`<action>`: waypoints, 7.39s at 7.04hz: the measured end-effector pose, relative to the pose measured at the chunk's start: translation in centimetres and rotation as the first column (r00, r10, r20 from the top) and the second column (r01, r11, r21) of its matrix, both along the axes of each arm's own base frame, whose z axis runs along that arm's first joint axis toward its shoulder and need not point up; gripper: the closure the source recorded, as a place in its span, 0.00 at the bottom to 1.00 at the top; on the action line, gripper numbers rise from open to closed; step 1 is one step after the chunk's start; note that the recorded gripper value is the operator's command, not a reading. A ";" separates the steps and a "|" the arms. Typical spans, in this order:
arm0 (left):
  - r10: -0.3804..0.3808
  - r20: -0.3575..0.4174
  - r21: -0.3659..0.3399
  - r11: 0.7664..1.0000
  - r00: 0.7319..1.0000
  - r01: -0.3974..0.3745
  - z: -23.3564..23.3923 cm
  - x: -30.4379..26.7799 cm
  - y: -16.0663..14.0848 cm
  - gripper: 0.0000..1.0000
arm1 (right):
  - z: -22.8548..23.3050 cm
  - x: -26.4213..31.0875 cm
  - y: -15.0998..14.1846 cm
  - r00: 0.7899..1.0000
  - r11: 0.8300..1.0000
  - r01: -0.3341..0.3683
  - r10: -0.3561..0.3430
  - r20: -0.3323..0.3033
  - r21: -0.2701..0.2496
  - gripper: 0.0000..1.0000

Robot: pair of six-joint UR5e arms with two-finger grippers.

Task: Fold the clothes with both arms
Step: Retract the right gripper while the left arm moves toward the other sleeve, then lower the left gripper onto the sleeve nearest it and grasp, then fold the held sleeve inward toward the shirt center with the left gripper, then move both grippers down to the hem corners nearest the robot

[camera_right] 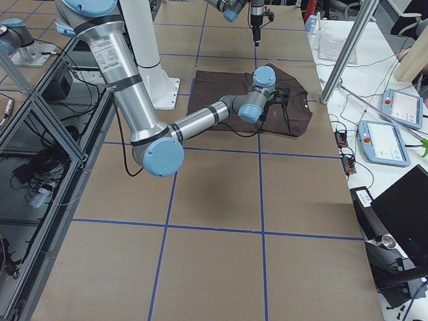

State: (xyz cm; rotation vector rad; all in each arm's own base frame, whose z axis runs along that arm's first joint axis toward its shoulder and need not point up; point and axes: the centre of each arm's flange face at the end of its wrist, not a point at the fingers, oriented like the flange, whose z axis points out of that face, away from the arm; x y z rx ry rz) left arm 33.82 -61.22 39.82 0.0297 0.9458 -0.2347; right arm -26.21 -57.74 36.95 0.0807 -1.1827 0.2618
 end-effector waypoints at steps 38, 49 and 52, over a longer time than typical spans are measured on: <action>-0.164 -0.039 -0.047 0.986 0.986 0.162 -12.1 19.0 -6.5 0.31 | 6.4 5.5 2.0 0.997 0.997 -0.072 0.072 -0.010 -0.007 0.00; -0.131 -0.275 -0.035 0.991 0.952 0.126 -14.9 13.3 8.5 0.23 | -8.2 -20.3 30.4 0.967 0.918 -0.229 0.175 -0.188 -0.323 0.07; -0.125 -0.260 -0.043 0.992 0.958 0.118 -13.7 13.8 8.7 0.23 | -2.6 -21.6 36.4 0.923 0.888 -0.313 0.202 -0.326 -0.335 0.08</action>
